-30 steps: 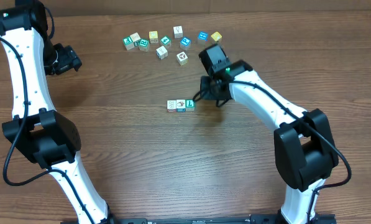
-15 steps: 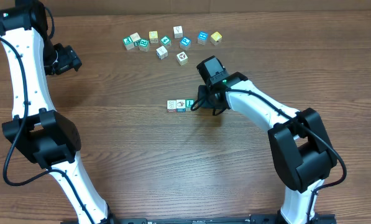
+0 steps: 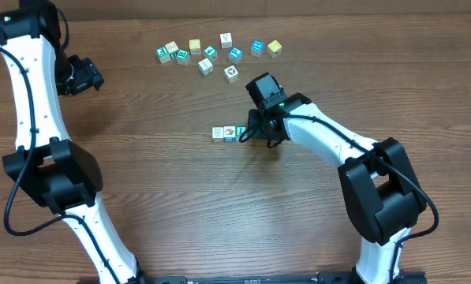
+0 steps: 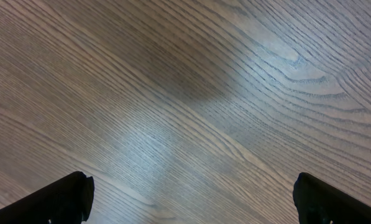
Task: Form a horizontal line
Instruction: 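Lower the pineapple block to the right of the green block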
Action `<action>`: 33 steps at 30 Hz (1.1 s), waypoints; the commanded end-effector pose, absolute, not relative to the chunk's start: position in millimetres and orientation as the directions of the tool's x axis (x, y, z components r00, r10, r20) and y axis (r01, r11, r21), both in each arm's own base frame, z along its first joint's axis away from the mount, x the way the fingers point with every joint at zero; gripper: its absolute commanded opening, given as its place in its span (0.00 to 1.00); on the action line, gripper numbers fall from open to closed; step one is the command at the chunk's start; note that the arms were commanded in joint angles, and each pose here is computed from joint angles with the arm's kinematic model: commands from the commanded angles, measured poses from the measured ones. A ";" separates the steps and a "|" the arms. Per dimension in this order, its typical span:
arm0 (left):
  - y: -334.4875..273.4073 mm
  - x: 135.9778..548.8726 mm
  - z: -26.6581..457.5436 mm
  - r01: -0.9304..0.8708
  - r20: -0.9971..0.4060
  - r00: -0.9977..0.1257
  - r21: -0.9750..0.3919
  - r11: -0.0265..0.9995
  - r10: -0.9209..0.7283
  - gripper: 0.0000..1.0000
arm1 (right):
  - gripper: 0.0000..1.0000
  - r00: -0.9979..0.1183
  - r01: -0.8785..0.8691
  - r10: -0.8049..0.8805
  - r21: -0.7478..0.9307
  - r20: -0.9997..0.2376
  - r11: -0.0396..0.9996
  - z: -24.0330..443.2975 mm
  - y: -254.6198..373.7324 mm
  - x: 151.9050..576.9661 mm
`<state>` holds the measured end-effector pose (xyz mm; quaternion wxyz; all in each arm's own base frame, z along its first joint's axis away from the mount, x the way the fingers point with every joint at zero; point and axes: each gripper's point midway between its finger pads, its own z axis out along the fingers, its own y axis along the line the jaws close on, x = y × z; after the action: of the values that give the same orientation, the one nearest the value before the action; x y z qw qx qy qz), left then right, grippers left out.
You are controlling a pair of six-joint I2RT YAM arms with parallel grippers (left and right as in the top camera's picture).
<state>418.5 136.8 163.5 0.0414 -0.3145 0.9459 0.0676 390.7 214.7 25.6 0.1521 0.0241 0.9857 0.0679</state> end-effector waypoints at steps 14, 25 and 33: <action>134.2 418.1 162.8 -0.604 -0.120 -0.796 0.111 0.789 -0.593 0.99 | 0.40 -0.950 0.042 0.082 0.135 -0.302 0.990 19.2 211.4 390.2; 134.0 418.2 162.8 -0.604 -0.120 -0.796 0.111 0.789 -0.593 1.00 | 0.41 -0.930 0.045 0.093 0.141 -0.356 0.989 23.9 212.5 403.2; 134.0 418.2 162.8 -0.604 -0.120 -0.796 0.111 0.789 -0.593 0.99 | 0.41 -0.890 0.079 0.107 0.080 -0.442 0.994 30.5 200.3 420.1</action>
<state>418.5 136.8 163.5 0.0414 -0.3145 0.9459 0.0676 415.0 213.5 31.9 0.2122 0.0367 0.9746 0.0617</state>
